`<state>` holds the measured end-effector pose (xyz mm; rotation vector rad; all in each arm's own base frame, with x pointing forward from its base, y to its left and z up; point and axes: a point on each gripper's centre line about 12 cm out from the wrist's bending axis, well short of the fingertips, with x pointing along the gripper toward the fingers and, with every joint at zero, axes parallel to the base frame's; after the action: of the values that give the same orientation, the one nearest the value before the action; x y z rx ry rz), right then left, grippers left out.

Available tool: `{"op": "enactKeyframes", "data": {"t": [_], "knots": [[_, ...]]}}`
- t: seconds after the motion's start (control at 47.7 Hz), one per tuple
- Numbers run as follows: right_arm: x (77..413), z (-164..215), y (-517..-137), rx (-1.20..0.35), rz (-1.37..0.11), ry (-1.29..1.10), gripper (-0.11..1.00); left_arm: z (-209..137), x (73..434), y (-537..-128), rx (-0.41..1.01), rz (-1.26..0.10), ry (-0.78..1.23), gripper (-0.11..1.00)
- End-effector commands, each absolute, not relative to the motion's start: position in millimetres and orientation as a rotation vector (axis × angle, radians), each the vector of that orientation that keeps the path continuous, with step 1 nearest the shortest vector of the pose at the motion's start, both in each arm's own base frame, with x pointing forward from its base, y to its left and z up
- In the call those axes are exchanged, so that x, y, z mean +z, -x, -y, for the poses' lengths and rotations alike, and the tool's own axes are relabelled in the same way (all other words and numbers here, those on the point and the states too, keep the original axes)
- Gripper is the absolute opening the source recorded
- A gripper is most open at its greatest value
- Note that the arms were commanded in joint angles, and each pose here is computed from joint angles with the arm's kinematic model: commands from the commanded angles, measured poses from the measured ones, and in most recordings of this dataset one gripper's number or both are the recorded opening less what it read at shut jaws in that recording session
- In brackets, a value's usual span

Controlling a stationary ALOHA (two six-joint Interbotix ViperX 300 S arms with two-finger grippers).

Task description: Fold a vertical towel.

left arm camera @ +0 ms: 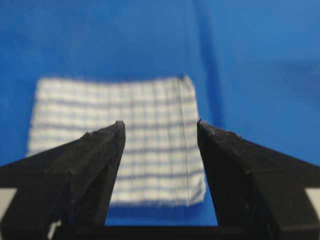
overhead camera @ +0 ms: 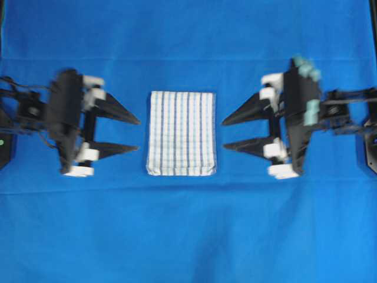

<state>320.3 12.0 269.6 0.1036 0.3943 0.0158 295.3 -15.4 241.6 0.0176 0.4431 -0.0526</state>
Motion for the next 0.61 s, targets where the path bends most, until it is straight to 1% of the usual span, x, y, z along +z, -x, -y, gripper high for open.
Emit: {"op": "enactKeyframes", "data": {"t": [0.0, 0.084, 0.251, 0.356, 0.461, 0.587], "knots": [[298, -8, -305, 0.014, -0.320, -0.082, 0.57, 13, 268, -283, -0.047, -0.369, -0.020, 0.56], [308, -4, -290, 0.008, -0.296, -0.064, 0.57, 11, 284, -265, -0.046, -0.320, -0.028, 0.56], [330, 7, -250, -0.031, -0.226, -0.054, 0.57, 4, 304, -229, -0.022, -0.225, -0.035, 0.56], [338, 9, -225, -0.041, -0.185, -0.053, 0.57, 2, 312, -208, -0.016, -0.193, -0.037, 0.56], [335, 10, -199, -0.049, -0.157, -0.053, 0.57, 1, 309, -188, -0.010, -0.167, -0.038, 0.56], [315, 11, -176, -0.064, -0.141, -0.058, 0.57, 0, 294, -166, -0.002, -0.138, -0.033, 0.56]]}}
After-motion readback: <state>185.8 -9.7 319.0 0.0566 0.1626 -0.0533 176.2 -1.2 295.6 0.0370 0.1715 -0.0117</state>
